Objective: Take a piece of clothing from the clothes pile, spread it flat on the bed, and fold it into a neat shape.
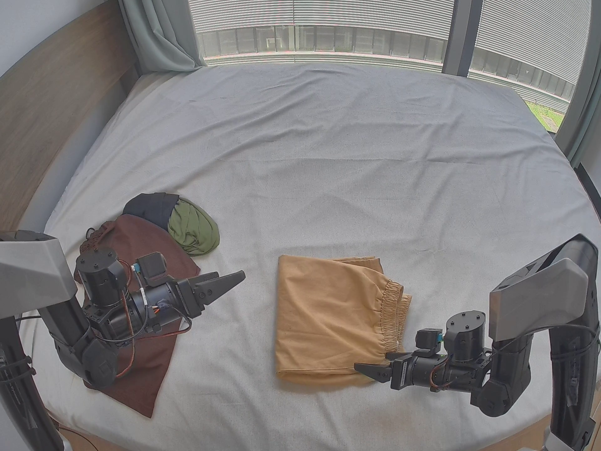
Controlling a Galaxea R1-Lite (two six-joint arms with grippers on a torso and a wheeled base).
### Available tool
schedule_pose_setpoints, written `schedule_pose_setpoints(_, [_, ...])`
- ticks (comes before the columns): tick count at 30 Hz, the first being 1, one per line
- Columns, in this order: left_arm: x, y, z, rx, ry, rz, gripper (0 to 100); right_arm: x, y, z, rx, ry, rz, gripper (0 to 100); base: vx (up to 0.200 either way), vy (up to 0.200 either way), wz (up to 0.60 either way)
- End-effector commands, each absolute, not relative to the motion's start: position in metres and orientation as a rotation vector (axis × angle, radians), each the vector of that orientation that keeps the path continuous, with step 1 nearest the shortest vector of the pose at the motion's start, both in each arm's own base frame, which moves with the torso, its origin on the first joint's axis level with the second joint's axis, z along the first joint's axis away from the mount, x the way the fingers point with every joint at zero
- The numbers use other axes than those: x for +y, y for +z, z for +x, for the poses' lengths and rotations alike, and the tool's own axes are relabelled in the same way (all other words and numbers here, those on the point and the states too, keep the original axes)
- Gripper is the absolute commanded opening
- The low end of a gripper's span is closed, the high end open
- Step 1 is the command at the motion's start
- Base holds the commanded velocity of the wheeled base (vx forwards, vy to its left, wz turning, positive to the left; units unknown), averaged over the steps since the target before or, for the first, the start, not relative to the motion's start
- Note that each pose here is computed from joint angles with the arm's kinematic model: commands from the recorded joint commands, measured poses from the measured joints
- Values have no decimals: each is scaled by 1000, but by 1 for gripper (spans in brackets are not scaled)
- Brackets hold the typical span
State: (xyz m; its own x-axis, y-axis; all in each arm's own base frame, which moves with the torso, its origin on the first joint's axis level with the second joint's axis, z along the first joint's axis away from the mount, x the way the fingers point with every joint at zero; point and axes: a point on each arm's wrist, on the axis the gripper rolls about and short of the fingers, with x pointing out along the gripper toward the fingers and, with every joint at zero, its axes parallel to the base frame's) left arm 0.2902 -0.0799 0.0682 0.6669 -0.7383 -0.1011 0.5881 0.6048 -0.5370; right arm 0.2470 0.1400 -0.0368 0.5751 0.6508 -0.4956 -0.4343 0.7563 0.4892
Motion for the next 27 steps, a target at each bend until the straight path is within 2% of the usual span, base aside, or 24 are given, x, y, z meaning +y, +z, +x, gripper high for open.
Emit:
schedule_pose_setpoints(1, [-79, 68, 291, 329, -781, -494, 100, 138, -53, 247, 759, 629, 320, 100, 0, 0, 0])
schedule_pose_setpoints(10, [-80, 67, 292, 332, -780, -495, 100, 138, -49, 247, 746, 633, 318, 100, 0, 0, 0])
schedule_pose_setpoints(20, [-73, 71, 291, 313, -766, -493, 100, 123, 6, 246, 570, 654, 314, 100, 0, 0, 0])
schedule_pose_setpoints(27, [-75, 69, 287, 298, -796, -411, 100, 103, 3, 252, 563, 601, 285, 100, 0, 0, 0])
